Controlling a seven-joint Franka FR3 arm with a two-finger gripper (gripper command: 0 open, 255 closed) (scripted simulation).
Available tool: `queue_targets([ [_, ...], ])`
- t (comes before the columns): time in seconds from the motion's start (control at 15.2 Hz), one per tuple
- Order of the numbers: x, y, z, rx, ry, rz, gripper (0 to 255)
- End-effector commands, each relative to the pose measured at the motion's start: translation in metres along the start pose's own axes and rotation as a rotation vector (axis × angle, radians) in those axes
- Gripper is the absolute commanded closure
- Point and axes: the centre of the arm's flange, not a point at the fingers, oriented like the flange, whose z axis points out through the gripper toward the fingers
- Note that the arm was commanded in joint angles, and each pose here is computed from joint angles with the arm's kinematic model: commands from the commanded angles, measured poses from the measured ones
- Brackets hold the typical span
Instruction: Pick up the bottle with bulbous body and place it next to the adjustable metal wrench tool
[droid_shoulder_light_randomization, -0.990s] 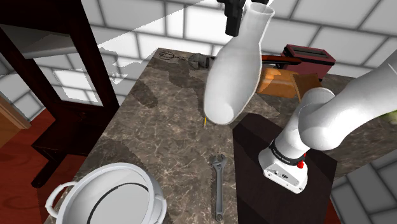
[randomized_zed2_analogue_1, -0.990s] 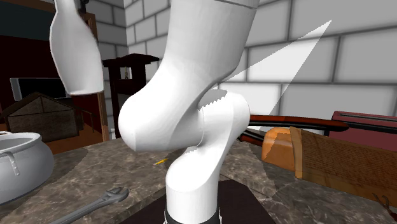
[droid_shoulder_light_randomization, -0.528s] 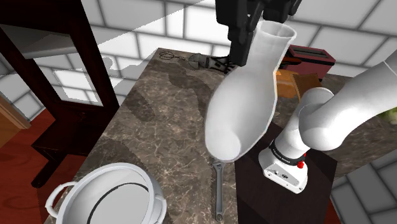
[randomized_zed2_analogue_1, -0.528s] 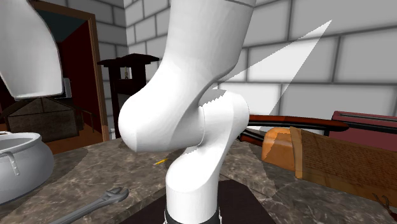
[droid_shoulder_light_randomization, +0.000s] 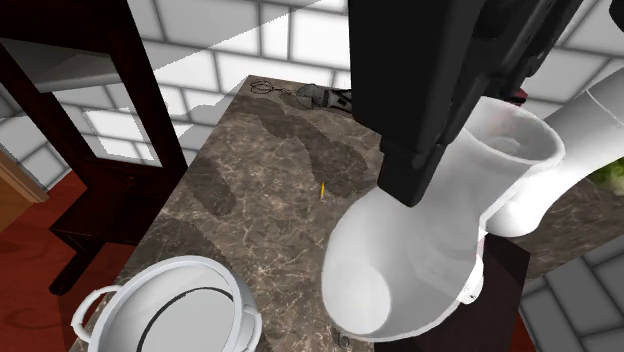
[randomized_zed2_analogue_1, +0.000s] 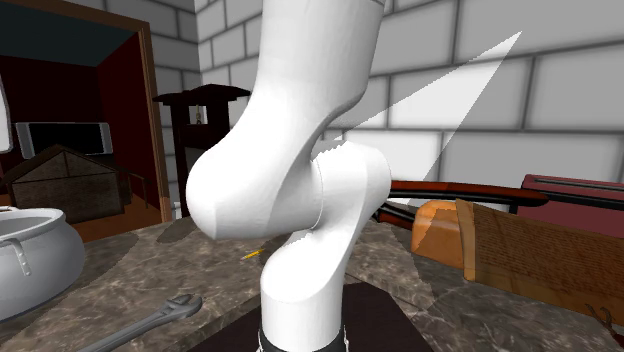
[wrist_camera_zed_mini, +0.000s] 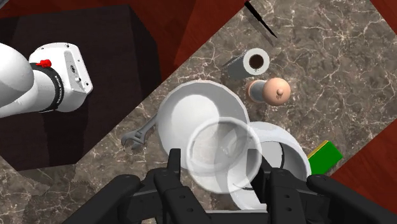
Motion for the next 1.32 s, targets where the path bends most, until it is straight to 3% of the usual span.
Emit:
queue_targets([
  [0.0,-0.005,-0.003,0.009,0.001,0.0,0.001,255],
  [1.25,0.006,-0.005,0.109,0.001,0.0,0.001,255],
])
